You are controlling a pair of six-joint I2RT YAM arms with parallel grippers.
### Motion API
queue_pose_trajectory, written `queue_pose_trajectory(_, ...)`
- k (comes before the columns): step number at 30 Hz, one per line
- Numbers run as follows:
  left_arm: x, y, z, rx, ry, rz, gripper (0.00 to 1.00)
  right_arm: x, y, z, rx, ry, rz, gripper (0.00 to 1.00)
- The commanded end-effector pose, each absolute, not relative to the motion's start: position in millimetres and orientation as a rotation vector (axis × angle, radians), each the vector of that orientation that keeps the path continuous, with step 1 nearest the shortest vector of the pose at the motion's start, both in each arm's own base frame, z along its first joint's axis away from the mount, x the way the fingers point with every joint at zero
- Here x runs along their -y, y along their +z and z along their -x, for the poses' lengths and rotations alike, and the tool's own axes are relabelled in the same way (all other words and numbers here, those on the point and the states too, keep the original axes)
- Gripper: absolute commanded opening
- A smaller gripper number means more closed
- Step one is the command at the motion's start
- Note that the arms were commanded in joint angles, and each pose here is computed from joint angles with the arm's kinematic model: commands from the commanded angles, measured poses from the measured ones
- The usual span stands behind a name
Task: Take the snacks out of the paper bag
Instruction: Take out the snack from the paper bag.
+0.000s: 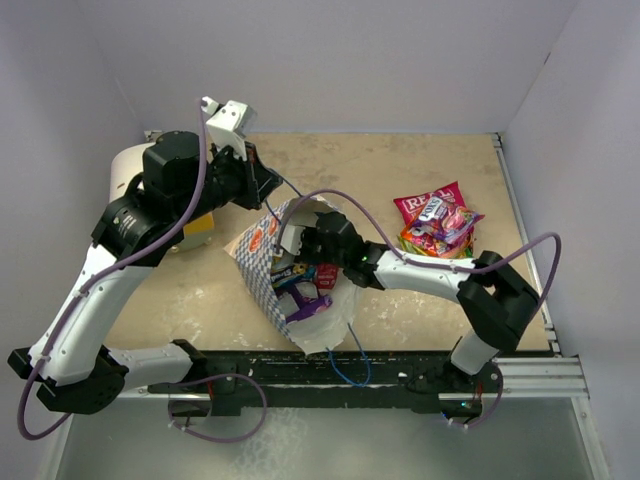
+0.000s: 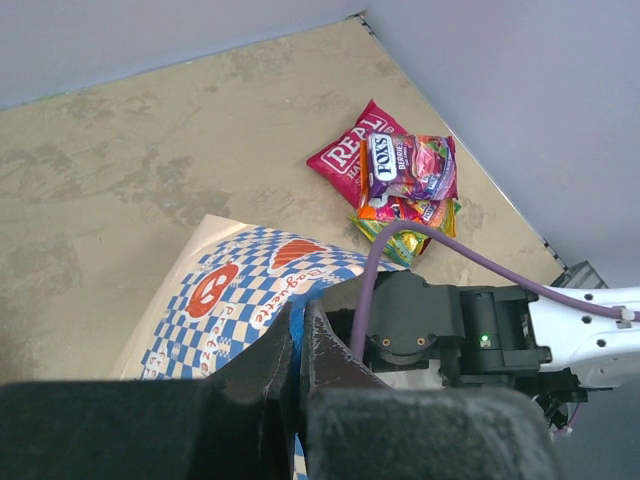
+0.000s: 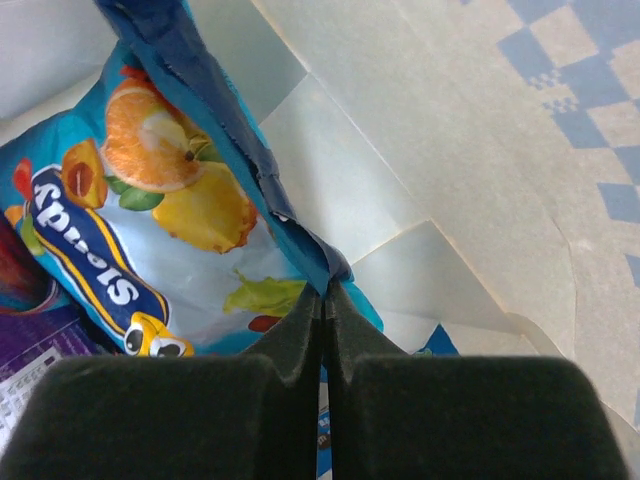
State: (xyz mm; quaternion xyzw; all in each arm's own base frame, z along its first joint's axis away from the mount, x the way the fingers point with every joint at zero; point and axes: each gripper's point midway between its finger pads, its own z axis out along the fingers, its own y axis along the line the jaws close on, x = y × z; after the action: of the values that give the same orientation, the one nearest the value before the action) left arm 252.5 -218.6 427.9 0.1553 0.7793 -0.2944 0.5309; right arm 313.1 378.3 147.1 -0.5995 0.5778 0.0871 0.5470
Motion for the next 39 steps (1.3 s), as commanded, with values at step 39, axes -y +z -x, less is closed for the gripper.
queue_pose_trajectory(39,212.7,436.6,-278.4,-1.799,-0.613,-0.285,0.0,-291.0,422.4,-261.0,-1.157,0.214,0.865,0.0)
